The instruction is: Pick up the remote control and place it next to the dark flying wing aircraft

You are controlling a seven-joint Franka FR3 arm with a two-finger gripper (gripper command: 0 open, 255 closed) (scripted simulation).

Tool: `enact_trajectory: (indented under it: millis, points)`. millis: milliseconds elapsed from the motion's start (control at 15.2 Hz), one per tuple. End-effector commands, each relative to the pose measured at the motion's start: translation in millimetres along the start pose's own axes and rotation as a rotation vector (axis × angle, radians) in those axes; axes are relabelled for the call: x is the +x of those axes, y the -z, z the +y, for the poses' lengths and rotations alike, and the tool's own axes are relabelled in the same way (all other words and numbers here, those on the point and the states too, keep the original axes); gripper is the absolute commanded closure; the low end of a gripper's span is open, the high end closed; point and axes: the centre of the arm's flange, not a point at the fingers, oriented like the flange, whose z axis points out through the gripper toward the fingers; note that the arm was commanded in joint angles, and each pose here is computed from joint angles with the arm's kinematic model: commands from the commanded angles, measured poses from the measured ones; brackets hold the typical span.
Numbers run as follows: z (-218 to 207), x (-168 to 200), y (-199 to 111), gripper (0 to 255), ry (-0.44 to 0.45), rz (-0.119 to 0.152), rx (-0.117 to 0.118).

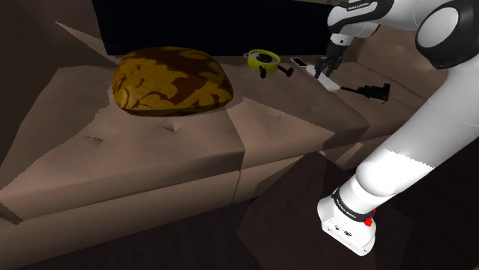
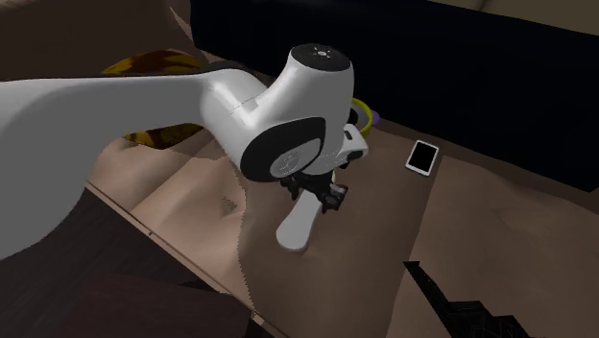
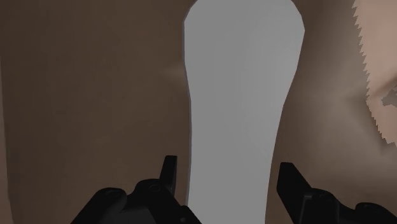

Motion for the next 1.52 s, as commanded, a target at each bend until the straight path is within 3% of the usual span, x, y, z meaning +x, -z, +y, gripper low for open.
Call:
enact_trajectory:
  millis: [0, 1188, 1452]
  points:
    - [13.8, -22.5, -0.5, 255, 0.001, 0.001, 0.001]
    - [148.3, -222.5, 3.1, 255, 0.001, 0.001, 0.001]
    - [148.5, -222.6, -18.1, 255, 0.001, 0.001, 0.001]
